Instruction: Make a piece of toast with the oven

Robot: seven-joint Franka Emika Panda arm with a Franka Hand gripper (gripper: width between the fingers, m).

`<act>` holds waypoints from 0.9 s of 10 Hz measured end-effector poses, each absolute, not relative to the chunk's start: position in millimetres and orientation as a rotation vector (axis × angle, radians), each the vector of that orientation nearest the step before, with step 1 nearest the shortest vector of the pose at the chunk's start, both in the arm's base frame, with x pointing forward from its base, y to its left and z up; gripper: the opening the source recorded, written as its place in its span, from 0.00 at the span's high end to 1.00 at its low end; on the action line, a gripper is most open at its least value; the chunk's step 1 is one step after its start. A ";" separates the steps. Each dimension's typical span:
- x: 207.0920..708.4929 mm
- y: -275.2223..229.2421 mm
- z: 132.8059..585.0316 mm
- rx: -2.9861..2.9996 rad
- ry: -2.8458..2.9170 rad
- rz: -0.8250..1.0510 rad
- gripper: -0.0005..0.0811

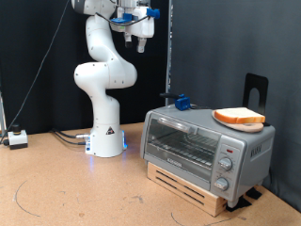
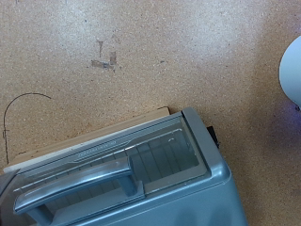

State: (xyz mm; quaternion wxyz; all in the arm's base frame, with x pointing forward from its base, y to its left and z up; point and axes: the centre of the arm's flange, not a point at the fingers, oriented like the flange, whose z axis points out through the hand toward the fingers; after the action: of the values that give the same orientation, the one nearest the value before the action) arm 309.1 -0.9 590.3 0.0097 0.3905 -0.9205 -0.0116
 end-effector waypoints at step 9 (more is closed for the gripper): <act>328.2 2.8 577.0 2.337 -2.236 -0.081 0.00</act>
State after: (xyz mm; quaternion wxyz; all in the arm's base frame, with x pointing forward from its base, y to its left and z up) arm 328.2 2.8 577.0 -0.0470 0.7215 -0.6904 -0.0250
